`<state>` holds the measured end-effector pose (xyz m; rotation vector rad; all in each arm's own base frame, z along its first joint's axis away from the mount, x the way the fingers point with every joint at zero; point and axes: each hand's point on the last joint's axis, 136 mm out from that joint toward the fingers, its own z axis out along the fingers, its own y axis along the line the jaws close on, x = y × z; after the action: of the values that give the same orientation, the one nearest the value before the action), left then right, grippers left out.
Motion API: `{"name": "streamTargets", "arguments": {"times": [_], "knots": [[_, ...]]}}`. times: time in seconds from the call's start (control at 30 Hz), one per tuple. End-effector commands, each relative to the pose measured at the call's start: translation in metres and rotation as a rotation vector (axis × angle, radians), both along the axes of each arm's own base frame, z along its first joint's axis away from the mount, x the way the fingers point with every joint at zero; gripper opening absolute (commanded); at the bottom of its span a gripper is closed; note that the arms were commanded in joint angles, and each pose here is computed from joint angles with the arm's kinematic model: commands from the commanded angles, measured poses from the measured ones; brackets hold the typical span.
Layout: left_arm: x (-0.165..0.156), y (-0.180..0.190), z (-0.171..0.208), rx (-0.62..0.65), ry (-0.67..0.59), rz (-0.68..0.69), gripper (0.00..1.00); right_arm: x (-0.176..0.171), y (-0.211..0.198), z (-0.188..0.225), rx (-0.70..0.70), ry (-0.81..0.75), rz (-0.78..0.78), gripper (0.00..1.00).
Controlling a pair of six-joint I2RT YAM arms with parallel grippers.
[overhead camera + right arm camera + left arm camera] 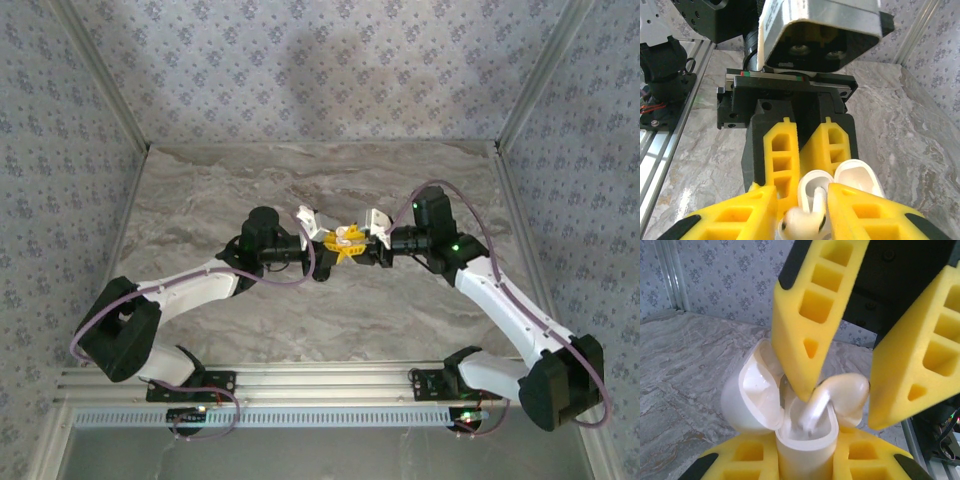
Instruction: Insert wireless bluetooth earbuds into charging case
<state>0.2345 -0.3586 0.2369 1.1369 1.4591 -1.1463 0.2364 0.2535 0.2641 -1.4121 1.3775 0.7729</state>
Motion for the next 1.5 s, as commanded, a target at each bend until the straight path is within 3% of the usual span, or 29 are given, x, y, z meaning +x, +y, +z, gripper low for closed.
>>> {"name": "streamTargets", "arguments": {"times": [0.0,0.3,0.57,0.97,1.23,1.47], "knots": [[-0.014,-0.003,0.051,-0.109,-0.148,-0.072,0.12,0.006,-0.007,0.009,0.002,-0.001,-0.061,0.35],[-0.009,-0.003,0.051,-0.117,-0.135,-0.049,0.12,0.013,-0.01,0.022,0.05,-0.028,-0.127,0.36],[0.005,-0.005,0.041,-0.108,-0.091,0.012,0.12,0.03,-0.017,-0.003,0.012,0.012,-0.237,0.35],[0.001,-0.006,0.043,-0.125,-0.09,-0.017,0.12,0.034,-0.013,-0.01,0.012,0.027,-0.224,0.33],[0.002,-0.006,0.041,-0.114,-0.086,-0.012,0.12,0.037,-0.012,-0.004,0.027,0.017,-0.225,0.19],[0.002,-0.004,0.039,-0.096,-0.093,-0.008,0.12,0.031,-0.013,-0.001,-0.009,0.002,-0.199,0.17]]}}
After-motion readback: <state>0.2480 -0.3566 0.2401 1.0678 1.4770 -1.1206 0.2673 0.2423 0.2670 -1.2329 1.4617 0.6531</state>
